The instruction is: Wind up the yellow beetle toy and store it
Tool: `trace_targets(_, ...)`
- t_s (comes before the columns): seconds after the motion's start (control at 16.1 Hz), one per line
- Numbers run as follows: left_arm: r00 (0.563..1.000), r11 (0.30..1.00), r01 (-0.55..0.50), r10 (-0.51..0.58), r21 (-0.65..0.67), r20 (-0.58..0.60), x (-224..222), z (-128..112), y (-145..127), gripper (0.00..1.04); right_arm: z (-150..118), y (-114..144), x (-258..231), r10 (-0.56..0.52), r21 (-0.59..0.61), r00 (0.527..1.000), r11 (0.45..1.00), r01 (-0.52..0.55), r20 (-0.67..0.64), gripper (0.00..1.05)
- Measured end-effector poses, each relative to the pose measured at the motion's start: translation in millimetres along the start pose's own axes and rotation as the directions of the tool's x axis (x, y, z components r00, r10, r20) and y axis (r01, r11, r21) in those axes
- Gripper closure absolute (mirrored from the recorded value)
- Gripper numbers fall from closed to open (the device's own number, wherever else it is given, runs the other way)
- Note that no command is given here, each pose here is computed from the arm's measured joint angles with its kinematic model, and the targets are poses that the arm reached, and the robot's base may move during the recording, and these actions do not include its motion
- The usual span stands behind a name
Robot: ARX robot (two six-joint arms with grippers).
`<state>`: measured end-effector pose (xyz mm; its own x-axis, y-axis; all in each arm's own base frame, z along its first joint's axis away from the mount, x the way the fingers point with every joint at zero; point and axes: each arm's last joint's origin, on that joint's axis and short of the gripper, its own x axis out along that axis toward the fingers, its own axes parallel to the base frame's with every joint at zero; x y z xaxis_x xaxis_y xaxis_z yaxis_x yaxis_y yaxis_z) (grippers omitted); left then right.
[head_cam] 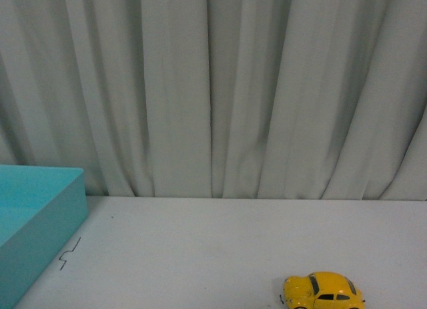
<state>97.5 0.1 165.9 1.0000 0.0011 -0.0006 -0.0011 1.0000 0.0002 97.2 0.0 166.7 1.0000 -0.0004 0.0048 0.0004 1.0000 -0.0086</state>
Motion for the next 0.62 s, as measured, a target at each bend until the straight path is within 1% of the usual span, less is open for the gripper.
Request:
trace_targets(0.43, 1.000, 1.000, 0.000, 0.000, 0.000, 0.001, 0.0, 0.1, 0.0, 0.07, -0.2, 0.0, 0.0, 0.000, 0.000, 1.000, 1.000, 0.000, -0.002, 0.07)
trace_targets(0.5, 1.000, 1.000, 0.000, 0.000, 0.000, 0.001, 0.0, 0.1, 0.0, 0.07, -1.1, 0.1, 0.1, 0.012, 0.014, 1.000, 1.000, -0.012, -0.014, 0.07)
trace_targets(0.56, 1.000, 1.000, 0.000, 0.000, 0.000, 0.000, 0.0, 0.0, 0.0, 0.07, -4.1, -2.1, 1.0, 0.105, 0.107, 0.988, 0.990, -0.093, -0.111, 0.07)
trace_targets(0.62, 1.000, 1.000, -0.002, 0.002, 0.000, 0.002, 0.0, 0.1, 0.0, 0.07, -3.1, -7.7, 7.1, 0.167, 0.237, 0.979, 0.962, -0.136, -0.115, 0.07)
